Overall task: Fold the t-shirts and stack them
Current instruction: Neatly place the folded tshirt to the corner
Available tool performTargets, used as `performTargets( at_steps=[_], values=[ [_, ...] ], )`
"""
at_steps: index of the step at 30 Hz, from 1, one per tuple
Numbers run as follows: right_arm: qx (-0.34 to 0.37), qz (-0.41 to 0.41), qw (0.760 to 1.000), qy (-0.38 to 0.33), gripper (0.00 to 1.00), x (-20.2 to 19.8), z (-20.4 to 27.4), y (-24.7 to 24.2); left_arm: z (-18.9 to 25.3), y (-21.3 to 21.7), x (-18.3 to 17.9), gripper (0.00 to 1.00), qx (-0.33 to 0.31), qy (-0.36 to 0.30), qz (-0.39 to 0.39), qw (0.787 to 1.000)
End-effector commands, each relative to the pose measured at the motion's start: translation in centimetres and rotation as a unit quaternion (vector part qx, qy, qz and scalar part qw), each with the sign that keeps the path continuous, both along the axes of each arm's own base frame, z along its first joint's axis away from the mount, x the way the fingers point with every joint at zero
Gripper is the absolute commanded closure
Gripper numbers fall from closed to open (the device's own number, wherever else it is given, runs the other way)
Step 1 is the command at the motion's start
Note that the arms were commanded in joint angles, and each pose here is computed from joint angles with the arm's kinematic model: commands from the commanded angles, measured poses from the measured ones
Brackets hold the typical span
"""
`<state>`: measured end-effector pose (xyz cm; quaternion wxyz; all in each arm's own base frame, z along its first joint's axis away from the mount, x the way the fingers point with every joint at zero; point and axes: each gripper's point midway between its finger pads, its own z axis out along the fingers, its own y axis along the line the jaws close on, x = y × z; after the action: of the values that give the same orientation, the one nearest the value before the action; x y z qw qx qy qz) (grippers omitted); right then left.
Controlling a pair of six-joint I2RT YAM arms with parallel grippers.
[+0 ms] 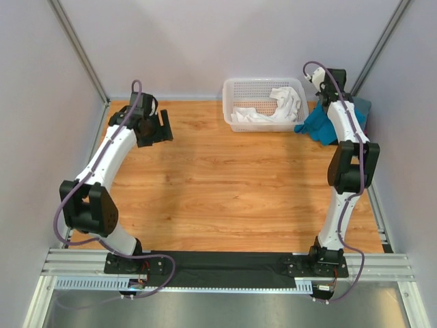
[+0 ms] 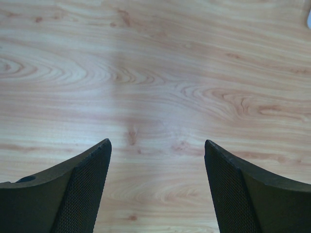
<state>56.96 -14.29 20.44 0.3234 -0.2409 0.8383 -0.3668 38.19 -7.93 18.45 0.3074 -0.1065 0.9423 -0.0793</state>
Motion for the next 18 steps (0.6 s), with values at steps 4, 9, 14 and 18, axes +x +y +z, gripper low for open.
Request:
performTargets(
  at_steps=[4,9,14,18],
  values=[
    [-0.066,-0.001,0.997,-0.045,1.00,1.9,4.4,-2.2,0.8,0.2,3.0,0.16,0.011,0.014,0.014,1.000],
    [-0.055,-0.020,0.993,-0.102,1.00,2.7,7.6,-2.8,0.8,-0.2,5.1,0.16,0.006,0.030,0.024,0.999],
    [-0.075,-0.038,0.985,-0.150,1.00,5.3,8.1,-4.2,2.3,-0.8,7.0,0.16,-0.004,0.033,0.030,0.999],
    [-0.089,-0.069,0.976,-0.184,1.00,6.1,8.7,-5.8,3.3,-0.5,6.6,0.17,-0.004,0.030,0.046,0.998]
  ],
)
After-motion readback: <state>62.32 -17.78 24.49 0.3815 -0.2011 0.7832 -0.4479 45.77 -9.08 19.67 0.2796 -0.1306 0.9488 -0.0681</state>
